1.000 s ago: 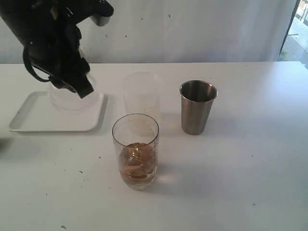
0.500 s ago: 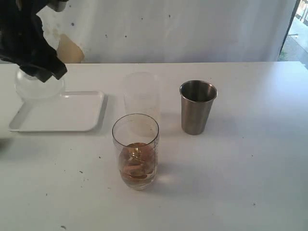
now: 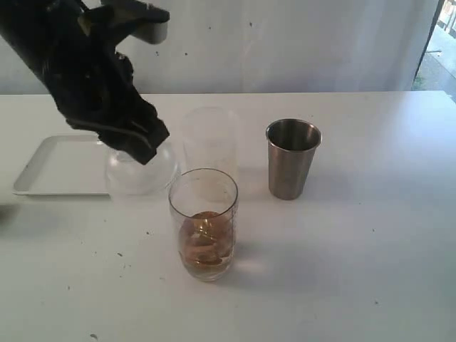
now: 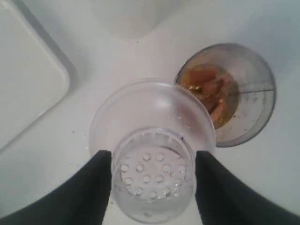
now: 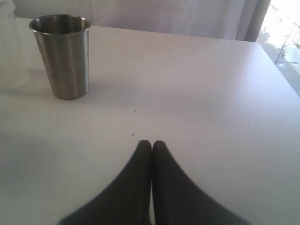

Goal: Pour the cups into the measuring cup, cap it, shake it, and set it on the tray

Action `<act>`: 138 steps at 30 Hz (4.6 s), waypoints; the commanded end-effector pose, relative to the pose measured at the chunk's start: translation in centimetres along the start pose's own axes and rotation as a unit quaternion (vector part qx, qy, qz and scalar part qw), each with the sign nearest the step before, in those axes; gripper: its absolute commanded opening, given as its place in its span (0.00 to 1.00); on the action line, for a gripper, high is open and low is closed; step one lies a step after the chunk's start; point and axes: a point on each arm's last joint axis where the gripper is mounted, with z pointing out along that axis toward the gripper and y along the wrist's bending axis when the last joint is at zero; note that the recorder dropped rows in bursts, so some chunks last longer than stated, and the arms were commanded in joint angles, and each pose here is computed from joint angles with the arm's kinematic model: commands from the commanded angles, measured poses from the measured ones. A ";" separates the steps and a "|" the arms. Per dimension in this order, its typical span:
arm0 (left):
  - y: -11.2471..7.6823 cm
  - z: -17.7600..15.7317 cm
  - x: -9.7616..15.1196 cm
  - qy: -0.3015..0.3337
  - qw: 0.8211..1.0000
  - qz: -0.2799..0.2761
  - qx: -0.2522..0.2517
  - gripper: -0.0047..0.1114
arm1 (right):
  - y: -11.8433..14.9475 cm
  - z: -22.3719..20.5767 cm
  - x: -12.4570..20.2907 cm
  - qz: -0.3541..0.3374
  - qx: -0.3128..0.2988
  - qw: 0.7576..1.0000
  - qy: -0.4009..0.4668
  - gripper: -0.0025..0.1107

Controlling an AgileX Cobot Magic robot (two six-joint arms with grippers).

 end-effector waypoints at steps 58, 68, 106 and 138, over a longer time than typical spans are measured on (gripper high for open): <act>-4.9 2.2 -3.1 -0.002 0.996 0.075 0.048 0.59 | 0.0 0.0 0.1 0.005 0.001 1.000 -0.004 0.02; -4.7 0.9 -3.1 -0.030 0.995 0.089 0.039 0.61 | 0.0 0.0 0.1 0.005 0.001 1.000 -0.004 0.02; -5.2 2.1 -1.8 -0.110 0.982 0.145 0.057 0.04 | 0.0 0.0 0.1 0.005 0.001 1.000 -0.004 0.02; -5.3 4.1 -1.0 -0.043 0.985 0.156 0.067 0.04 | 0.0 0.0 0.1 0.019 0.002 1.000 -0.004 0.02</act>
